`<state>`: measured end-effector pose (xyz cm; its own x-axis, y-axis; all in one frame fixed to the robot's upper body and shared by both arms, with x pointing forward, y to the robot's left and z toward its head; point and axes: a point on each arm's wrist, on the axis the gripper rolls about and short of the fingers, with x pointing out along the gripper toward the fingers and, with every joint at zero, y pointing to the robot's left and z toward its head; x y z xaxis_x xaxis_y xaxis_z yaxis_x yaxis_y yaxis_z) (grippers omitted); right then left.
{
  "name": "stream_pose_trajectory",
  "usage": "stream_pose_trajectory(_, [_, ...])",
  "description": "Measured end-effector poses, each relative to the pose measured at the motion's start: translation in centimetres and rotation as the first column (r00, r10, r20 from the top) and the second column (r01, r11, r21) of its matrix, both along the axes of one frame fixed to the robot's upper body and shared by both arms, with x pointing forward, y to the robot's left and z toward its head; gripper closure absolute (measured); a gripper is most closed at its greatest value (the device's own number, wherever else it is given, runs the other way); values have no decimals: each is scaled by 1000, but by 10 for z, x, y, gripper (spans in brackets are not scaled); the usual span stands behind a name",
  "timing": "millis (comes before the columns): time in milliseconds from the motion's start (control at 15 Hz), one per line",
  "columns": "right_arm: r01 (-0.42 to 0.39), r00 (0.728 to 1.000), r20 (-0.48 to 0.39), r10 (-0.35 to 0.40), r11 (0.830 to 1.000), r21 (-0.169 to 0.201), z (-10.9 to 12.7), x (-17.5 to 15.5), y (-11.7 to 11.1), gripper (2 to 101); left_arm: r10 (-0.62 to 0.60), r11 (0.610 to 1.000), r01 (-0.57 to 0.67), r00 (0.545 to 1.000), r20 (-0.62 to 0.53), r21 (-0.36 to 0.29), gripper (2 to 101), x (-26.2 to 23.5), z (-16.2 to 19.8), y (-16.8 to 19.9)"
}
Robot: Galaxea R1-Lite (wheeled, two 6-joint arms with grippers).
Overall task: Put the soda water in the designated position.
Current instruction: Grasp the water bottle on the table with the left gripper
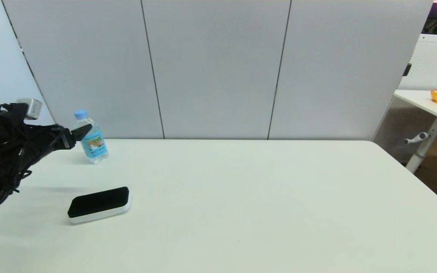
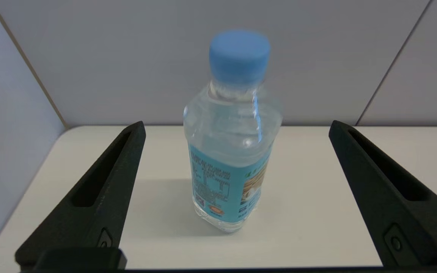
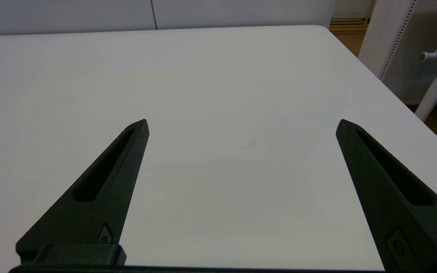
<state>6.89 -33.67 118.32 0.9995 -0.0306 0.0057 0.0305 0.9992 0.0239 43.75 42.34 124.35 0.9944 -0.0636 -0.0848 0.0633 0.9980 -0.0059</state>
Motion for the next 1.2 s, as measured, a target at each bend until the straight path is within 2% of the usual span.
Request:
stream_pose_trajectory(467, [0,1000,0,0,1000,0,0,0,0,46,-24,1000,24,999,-46,-14,54,33,-42,3])
stream_pose_trajectory(1200, [0,1000,0,0,1000,0,0,0,0,46,-36,999,35,999,-33,-14,54,61,-58,5])
